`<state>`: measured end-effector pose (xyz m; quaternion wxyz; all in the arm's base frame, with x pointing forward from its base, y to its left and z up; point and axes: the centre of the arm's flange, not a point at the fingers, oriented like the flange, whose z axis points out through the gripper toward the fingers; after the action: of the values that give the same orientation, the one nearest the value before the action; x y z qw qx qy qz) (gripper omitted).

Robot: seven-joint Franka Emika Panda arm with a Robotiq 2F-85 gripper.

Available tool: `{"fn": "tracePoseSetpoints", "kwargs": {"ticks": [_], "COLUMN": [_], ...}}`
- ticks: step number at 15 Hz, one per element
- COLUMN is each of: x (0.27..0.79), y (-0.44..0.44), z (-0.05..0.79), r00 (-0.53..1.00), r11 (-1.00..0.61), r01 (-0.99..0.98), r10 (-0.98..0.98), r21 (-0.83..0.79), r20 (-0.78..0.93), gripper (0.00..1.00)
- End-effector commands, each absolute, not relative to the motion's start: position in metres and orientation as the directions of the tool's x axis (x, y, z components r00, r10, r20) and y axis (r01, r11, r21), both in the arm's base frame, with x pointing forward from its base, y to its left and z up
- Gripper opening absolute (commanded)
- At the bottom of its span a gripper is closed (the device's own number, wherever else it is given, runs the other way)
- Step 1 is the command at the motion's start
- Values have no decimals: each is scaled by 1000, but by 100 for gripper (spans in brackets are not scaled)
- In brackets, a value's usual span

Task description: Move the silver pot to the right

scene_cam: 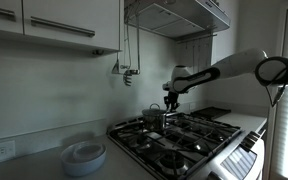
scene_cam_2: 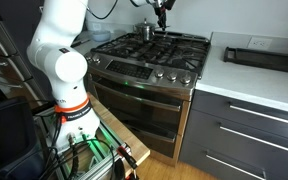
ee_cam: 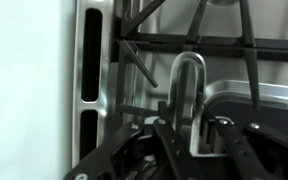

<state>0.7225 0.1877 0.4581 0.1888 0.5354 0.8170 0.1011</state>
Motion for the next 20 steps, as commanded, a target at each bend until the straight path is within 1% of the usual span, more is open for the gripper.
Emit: {"fn": "tracePoseSetpoints", "kwargs": {"ticks": [1, 20], "x": [722, 719], "y": [167, 88], "z": [463, 463], "r00": [-328, -262], "r11": [401, 345], "r01": [840, 869], "r10": [912, 929], "r21": [364, 356], "r20": [-247, -261], "gripper": [8, 8]}}
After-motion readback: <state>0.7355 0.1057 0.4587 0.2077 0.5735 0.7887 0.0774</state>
